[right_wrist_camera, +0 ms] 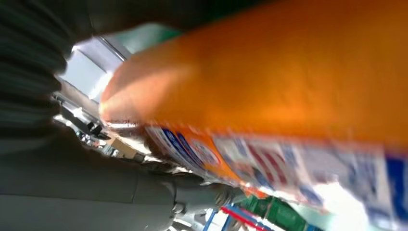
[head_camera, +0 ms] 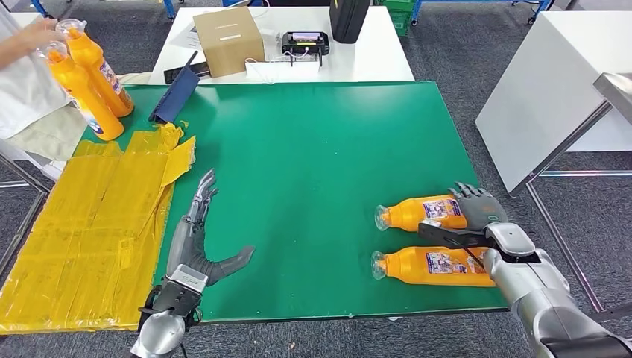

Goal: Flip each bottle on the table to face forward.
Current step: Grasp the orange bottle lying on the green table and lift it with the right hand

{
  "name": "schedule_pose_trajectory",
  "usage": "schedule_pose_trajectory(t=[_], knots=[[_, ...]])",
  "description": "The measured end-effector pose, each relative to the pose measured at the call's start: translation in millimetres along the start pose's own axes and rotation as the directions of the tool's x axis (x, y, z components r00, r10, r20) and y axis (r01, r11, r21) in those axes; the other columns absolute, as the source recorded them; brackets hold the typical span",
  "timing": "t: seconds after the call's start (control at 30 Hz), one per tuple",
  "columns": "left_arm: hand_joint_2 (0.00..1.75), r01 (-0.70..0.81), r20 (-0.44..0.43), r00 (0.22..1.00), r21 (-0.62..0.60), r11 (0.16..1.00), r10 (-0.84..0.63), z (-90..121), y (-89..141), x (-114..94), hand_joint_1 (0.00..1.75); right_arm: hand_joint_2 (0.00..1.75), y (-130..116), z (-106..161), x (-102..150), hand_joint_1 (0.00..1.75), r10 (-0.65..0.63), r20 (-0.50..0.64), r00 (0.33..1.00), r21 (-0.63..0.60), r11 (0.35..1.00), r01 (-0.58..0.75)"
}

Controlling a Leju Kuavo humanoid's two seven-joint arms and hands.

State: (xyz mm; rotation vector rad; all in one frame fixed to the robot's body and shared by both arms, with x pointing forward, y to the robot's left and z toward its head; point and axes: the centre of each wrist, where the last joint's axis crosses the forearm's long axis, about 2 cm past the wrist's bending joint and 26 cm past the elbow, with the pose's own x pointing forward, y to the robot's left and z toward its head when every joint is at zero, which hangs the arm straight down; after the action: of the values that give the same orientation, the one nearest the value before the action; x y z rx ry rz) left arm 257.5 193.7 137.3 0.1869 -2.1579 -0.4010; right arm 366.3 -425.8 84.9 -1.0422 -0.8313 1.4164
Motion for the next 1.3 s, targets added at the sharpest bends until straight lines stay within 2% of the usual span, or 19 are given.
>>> schedule_pose_trajectory(t=[0.23,0.5,0.67,0.77,0.93,1.1,1.2,1.3], knots=[[1.75,-0.016,0.004,1.000,-0.014,1.000,0.017,-3.9,-5.0,-2.3,0.00,1.75,-4.2,-5.6,1.8,1.74,0.003,0.017,1.000,0.051,0.999,-0.004],[1.75,-0.019,0.008,1.000,-0.015,1.000,0.019,-4.2,-6.4,-2.0,0.00,1.75,-0.5,-5.1,9.1,1.75,0.013,0.034,0.999,-0.012,1.000,-0.013],[1.75,-0.020,-0.004,1.000,-0.024,1.000,0.020,-2.3,-7.1,-1.1,0.00,1.75,8.2,-1.0,23.9,1.75,-0.023,0.056,0.998,-0.158,0.987,0.032],[1.75,-0.014,-0.009,1.000,-0.046,0.999,0.013,-0.9,-8.1,2.1,0.00,1.75,12.3,4.6,46.9,1.75,-0.132,0.096,0.987,-0.277,0.949,0.154],[1.75,-0.024,-0.007,1.000,-0.074,0.997,0.023,0.3,-11.1,7.7,0.00,1.75,-7.7,17.2,89.8,1.75,-0.364,0.223,0.904,-0.447,0.786,0.427],[1.75,-0.039,-0.013,0.999,-0.077,0.996,0.038,0.9,-12.5,9.1,0.00,1.75,-29.7,43.6,126.1,1.75,-0.508,0.413,0.756,-0.578,0.495,0.649],[1.75,-0.046,-0.014,0.999,-0.076,0.996,0.045,1.0,-13.7,9.8,0.00,1.75,-40.9,61.3,147.0,1.75,-0.553,0.500,0.667,-0.587,0.351,0.730],[1.75,-0.052,-0.017,0.999,-0.076,0.996,0.051,1.6,-14.7,10.2,0.00,1.75,-47.3,74.0,160.4,1.75,-0.597,0.571,0.564,-0.534,0.251,0.807]])
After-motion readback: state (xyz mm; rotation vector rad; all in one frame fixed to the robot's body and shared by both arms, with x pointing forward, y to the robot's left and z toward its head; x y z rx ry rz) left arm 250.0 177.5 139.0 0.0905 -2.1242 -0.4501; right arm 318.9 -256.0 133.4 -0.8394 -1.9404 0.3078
